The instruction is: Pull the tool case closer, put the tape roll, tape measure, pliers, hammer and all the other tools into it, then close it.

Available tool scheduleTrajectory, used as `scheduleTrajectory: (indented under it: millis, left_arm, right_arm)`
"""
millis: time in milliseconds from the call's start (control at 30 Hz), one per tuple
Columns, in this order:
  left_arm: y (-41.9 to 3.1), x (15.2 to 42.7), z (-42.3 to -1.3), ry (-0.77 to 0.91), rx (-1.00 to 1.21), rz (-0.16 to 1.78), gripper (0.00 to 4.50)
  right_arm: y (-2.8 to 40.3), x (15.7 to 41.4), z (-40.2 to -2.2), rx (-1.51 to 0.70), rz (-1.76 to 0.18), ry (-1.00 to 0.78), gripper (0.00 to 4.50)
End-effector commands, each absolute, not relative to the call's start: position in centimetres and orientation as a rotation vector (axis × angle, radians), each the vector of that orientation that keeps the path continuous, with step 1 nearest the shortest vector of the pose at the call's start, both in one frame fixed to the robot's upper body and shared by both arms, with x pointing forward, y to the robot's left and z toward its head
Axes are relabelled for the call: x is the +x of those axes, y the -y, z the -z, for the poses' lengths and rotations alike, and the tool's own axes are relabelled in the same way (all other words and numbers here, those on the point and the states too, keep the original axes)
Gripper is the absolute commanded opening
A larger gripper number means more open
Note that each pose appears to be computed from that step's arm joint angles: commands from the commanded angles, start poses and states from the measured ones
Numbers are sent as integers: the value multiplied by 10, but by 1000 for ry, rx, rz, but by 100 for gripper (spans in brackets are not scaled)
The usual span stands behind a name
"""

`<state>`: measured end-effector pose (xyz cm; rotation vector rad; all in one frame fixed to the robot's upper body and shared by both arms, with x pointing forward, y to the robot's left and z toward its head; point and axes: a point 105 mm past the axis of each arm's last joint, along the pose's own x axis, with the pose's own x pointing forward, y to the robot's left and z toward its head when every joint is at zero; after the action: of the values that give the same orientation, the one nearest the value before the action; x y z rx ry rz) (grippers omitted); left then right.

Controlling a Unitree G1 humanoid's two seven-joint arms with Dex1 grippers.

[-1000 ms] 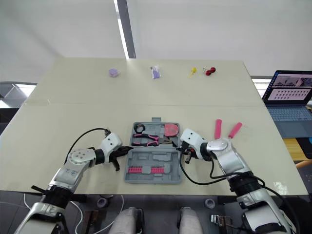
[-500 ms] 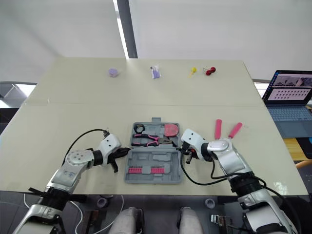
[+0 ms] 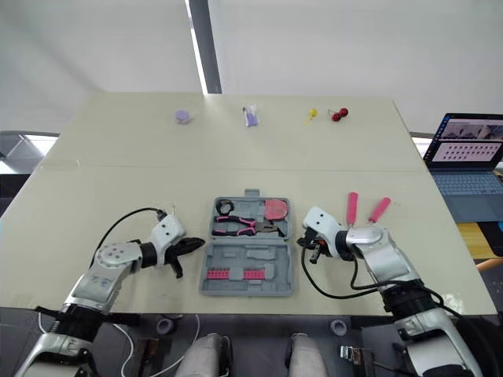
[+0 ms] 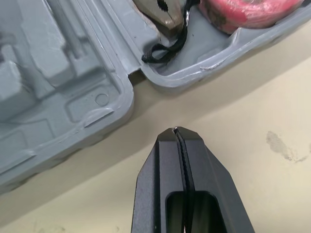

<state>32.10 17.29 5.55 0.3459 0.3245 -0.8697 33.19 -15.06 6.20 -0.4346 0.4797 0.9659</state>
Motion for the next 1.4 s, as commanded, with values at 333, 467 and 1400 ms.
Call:
scheduleTrajectory:
  millis: [333,467,1400]
  left_arm:
    - [-272,315,-136,-206,252,588,374]
    - [-321,305,-136,-230,260,420,450]
    - [-450,269,-95,-212,93,-308,450]
  right_arm:
    - [273,320,-133,-111,-611,-249,221]
    - [325,312,-126,-104,-442,-260,427]
    - [402,300,-85,-77,1,-142,447]
